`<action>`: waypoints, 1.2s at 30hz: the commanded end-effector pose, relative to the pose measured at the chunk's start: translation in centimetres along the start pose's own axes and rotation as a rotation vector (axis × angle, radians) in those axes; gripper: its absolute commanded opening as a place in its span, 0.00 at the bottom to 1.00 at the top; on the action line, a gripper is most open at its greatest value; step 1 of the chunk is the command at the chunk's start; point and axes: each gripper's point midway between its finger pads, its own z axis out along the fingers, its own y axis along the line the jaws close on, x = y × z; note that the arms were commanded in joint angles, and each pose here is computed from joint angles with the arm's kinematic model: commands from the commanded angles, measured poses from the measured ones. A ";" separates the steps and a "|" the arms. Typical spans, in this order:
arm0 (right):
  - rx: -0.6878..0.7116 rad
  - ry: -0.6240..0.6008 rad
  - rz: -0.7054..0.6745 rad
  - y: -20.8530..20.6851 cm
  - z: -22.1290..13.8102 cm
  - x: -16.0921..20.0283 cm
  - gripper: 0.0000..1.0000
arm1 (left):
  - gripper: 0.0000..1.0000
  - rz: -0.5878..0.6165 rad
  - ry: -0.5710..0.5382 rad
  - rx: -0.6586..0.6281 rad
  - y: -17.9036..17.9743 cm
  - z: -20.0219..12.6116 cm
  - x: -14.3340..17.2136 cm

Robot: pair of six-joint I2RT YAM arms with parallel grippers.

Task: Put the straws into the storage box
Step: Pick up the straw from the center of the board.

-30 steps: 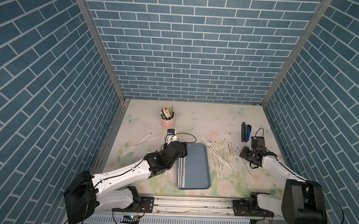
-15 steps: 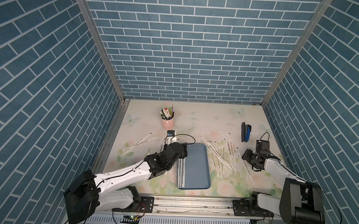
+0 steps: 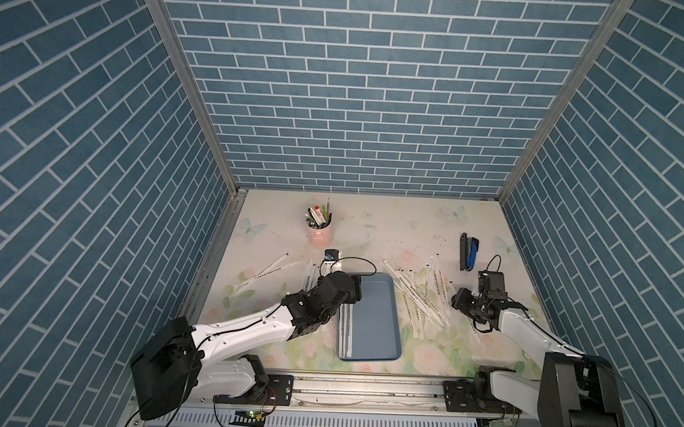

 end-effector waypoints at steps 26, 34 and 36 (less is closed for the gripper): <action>0.213 0.029 -0.087 -2.0 2.2 -0.1 0.10 | 0.74 0.012 -0.010 0.005 0.3 -0.2 -0.1; 0.209 -0.005 -0.123 -1.3 0.8 -1.2 0.06 | 0.74 0.008 -0.014 -0.008 0.6 -0.3 -0.1; 0.198 -0.014 -0.138 -0.6 0.1 -1.4 0.06 | 0.74 0.007 -0.019 -0.020 0.9 -0.4 -0.2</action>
